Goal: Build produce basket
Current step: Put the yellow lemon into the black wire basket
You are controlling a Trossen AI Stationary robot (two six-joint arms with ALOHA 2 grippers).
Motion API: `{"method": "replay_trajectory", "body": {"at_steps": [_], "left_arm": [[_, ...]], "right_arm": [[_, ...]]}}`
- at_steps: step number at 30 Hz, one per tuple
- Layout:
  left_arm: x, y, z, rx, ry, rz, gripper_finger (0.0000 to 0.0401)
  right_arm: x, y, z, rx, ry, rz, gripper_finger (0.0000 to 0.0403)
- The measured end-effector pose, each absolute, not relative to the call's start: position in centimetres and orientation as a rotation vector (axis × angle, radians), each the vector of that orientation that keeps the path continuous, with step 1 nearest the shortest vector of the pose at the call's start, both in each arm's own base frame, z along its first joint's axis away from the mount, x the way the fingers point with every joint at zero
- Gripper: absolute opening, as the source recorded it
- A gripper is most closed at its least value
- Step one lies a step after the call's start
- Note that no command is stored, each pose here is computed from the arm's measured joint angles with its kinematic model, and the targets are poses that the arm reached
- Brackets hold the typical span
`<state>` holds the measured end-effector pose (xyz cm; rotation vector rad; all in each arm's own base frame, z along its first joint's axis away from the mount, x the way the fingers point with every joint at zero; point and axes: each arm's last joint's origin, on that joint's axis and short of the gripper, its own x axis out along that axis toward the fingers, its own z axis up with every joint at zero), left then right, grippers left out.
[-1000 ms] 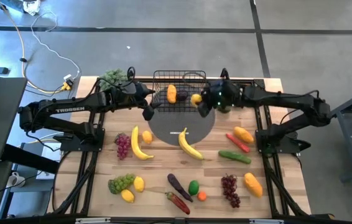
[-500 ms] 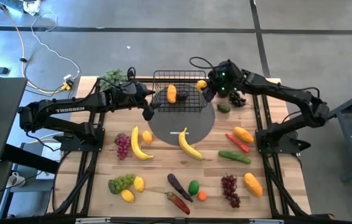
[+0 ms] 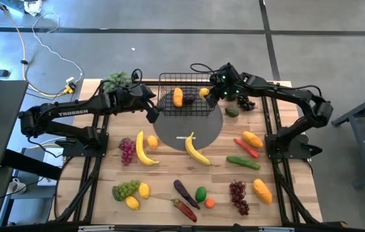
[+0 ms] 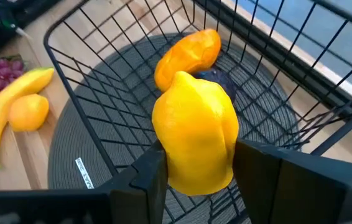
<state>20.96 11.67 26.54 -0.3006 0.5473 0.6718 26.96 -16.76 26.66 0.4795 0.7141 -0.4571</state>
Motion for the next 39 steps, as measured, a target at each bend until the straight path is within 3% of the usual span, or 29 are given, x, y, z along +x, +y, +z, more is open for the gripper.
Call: {"method": "replay_trajectory", "body": {"at_steps": [8, 15, 20, 32, 39], "left_arm": [[20.4, 11.7, 26.0, -0.378, 0.598, 0.728, 0.0396], [20.6, 11.4, 26.0, -0.476, 0.561, 0.747, 0.0397], [21.0, 10.7, 25.9, -0.494, 0.573, 0.658, 0.0397], [22.2, 7.5, 25.8, -0.553, 0.643, 0.348, 0.0397], [22.7, 5.0, 25.6, -0.475, 0.701, 0.201, 0.0397]], "right_arm": [[27.3, -17.2, 25.5, 0.501, 0.76, -0.461, 0.0136], [27.3, -17.2, 25.2, 0.502, 0.768, -0.46, 0.0191], [27.3, -17.3, 25.2, 0.5, 0.768, -0.467, 0.0213], [27.2, -17.2, 25.5, 0.504, 0.759, -0.476, 0.0216], [27.4, -17.1, 27.2, 0.498, 0.752, -0.455, 0.0216]]}}
